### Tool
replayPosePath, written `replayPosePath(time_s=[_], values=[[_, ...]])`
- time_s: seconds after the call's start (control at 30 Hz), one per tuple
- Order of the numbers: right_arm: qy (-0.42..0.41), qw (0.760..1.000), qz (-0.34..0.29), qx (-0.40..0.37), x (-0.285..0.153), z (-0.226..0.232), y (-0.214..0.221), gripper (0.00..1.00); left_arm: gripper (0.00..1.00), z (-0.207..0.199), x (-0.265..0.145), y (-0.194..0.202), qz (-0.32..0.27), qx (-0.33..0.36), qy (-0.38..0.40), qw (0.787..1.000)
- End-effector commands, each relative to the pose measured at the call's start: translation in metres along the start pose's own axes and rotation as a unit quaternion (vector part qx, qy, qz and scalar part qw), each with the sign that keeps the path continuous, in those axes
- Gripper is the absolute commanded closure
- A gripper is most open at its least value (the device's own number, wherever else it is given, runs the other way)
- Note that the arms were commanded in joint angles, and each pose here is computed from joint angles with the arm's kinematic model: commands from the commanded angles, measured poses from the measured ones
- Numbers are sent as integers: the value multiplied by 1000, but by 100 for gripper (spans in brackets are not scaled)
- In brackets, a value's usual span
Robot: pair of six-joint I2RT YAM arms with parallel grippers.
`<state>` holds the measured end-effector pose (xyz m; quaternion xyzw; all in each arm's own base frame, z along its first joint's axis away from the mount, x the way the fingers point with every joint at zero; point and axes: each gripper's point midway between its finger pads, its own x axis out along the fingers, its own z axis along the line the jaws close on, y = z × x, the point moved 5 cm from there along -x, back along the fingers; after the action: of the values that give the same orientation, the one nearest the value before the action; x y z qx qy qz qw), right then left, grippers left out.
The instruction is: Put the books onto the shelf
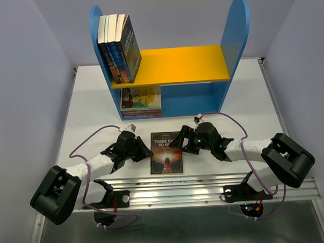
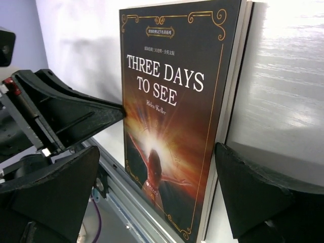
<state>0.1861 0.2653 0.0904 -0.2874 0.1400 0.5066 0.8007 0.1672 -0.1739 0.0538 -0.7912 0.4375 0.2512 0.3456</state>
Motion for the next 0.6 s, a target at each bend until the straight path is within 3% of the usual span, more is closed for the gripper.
replayPosePath(time_s=[0.0,0.27,0.33,0.57], values=[[-144,989,8,-17,-11,63,-9,0,70,-7,0,-4,-8,0,-4,1000],[-192,981,28,-20,-22,83,-5,4,70,-5,2,-2,-6,-2,-12,1000],[-190,981,28,-19,-21,83,-5,12,71,-5,3,-2,-6,-1,-14,1000],[-112,993,35,-7,-8,56,2,12,71,-6,4,0,-2,-1,-12,1000]])
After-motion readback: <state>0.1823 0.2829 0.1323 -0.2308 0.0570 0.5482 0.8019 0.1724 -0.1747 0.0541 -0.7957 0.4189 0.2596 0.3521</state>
